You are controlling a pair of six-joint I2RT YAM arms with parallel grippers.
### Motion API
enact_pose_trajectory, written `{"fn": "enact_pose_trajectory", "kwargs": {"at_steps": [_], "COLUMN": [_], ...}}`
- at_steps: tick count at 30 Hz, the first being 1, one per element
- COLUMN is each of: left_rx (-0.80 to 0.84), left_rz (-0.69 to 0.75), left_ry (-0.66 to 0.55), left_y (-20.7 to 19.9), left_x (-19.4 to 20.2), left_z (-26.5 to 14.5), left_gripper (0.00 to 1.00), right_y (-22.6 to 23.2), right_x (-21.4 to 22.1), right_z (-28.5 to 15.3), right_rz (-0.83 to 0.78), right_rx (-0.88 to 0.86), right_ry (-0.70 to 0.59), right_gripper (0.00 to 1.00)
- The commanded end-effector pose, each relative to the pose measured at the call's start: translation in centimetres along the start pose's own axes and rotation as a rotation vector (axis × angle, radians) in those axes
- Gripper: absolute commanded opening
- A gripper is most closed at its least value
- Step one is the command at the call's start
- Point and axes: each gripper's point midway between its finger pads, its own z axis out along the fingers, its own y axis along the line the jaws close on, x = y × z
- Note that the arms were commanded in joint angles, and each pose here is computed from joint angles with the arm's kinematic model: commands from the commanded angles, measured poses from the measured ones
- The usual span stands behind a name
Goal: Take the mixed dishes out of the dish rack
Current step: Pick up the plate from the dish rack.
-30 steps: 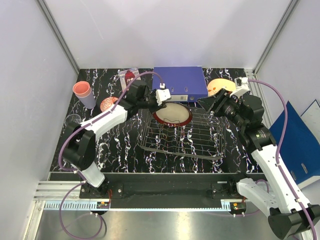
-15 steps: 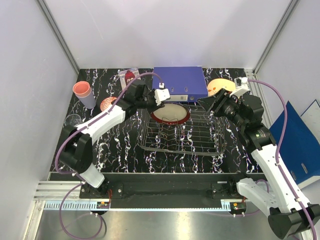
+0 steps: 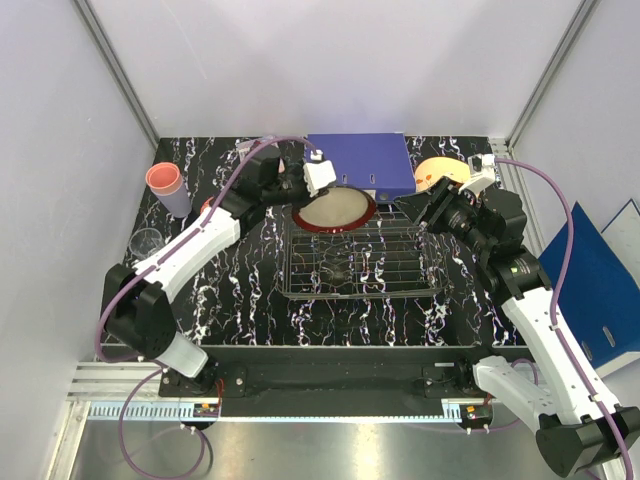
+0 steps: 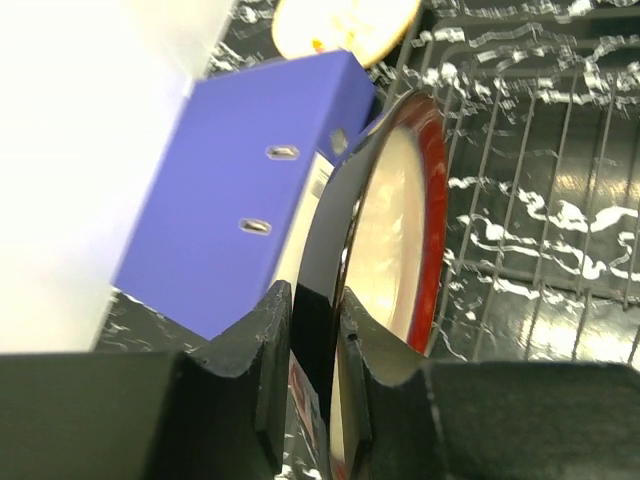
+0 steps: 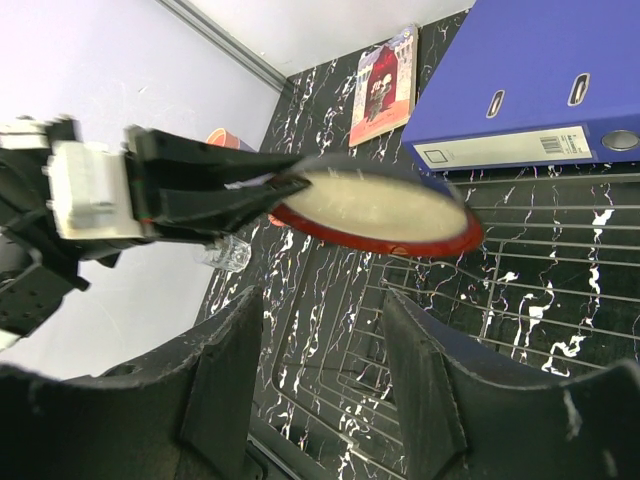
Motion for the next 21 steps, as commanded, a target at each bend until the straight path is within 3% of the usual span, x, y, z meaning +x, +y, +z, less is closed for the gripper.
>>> {"fn": "enact_pose_trajectory", "kwargs": {"at_steps": [1, 9, 12, 16, 18, 21], "left_rx": [-0.201, -0.257, -0.322, -0.404, -0.467, -0.439], "left_rz": [0.193, 0.169, 0.017, -0.33, -0.488, -0.744], "left_ry": [-0.275, -0.366, -0.45, -0.5, -0.433, -0.367], "left_y": [5.6, 6.3, 7.0, 8.2, 8.9, 9.1], "left_x": [-11.9, -16.1, -18.4, -19.4, -17.6, -16.4], "left_z": [-4.9, -8.1, -10.2, -12.2, -12.4, -12.3], "left_gripper": [0.0, 0.0, 0.0, 0.0, 0.0, 0.0], "right_y": [1.4, 2.1, 2.1, 1.8, 1.5, 1.3], "right_x": [-1.0, -2.0, -2.8, -3.0, -3.2, -3.6], "right_z": [-0.3, -1.1, -1.7, -2.1, -2.2, -2.4], "right_rz": [-0.013, -0.028, -0.027, -0.008, 0.001, 0.02], "right_rx": [-0.05, -0.056, -0.034, 0.001, 0.025, 0.048], "right_ry": [-0.038, -0.076, -0.112, -0.12, -0.126, -0.14], "right_gripper": [0.59, 0.59, 0.59, 0.58, 0.58, 0.58]}}
